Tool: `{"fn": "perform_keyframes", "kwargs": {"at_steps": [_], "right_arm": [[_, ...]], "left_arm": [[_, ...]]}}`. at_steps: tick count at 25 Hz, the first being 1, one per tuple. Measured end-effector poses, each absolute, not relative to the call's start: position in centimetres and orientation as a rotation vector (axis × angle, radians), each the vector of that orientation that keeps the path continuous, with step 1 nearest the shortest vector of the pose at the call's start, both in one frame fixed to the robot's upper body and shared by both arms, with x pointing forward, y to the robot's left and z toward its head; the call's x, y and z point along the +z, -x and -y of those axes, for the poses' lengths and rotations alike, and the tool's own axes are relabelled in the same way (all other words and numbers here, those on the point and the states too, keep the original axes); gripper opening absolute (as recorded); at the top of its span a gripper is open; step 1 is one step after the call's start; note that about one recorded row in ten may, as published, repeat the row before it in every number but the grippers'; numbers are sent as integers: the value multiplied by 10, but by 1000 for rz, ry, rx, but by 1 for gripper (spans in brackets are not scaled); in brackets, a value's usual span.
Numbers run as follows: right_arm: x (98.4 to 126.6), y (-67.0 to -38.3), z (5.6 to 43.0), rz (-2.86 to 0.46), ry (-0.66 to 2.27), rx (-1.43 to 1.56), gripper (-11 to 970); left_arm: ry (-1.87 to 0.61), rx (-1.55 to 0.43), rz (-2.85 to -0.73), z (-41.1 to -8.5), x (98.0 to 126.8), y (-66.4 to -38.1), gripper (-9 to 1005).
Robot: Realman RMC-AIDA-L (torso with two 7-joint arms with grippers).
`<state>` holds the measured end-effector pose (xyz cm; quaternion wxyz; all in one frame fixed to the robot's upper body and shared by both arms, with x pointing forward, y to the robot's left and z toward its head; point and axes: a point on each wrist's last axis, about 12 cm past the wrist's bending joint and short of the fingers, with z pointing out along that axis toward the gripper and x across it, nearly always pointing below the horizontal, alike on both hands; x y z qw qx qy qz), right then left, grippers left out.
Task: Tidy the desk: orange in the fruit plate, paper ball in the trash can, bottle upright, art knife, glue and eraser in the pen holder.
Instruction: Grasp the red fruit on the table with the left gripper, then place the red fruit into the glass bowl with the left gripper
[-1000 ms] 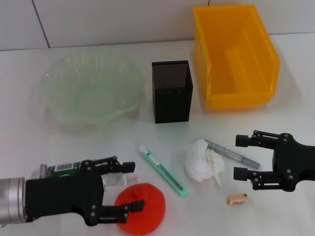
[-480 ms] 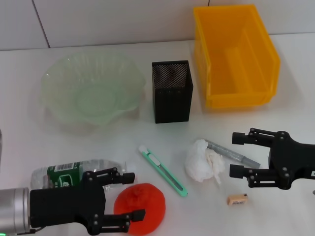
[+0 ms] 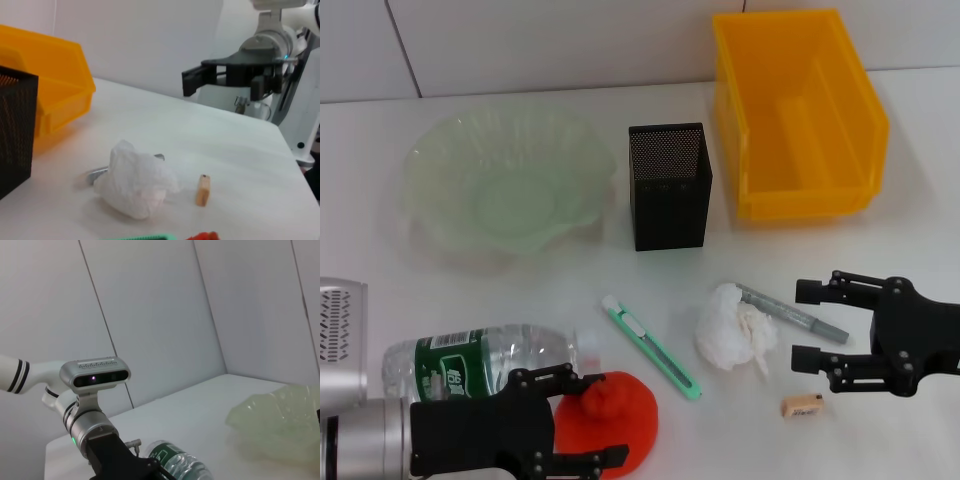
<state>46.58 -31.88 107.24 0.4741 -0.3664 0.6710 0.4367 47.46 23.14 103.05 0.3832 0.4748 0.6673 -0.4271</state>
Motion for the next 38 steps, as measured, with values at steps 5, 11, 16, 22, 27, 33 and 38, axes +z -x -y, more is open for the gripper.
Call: {"fn": "perform_keyframes", "kwargs": {"at_steps": [5, 11, 16, 22, 27, 33, 38], "right_arm": [[1071, -464, 319, -1647, 899, 1073, 817], [1070, -458, 322, -1656, 896, 1078, 816], [1069, -456, 324, -1661, 891, 1077, 815], [1068, -454, 325, -1660, 891, 1068, 815], [1068, -452, 328, -1654, 884, 1052, 814], [1068, -451, 328, -1654, 882, 1050, 814], [1067, -449, 329, -1655, 877, 1053, 813]], "left_arm": [[-1212, -1105, -1688, -230, 1031, -473, 715], [-1183, -1130, -1676, -225, 1031, -471, 691], [-1179, -1149, -1681, -222, 1031, -471, 443], [-1168, -1164, -1687, -221, 1033, -473, 213], [-1163, -1170, -1675, -219, 1034, -473, 171], [-1159, -1207, -1627, -217, 1041, -473, 118], [-1164, -1221, -1606, -218, 1043, -471, 97]]}}
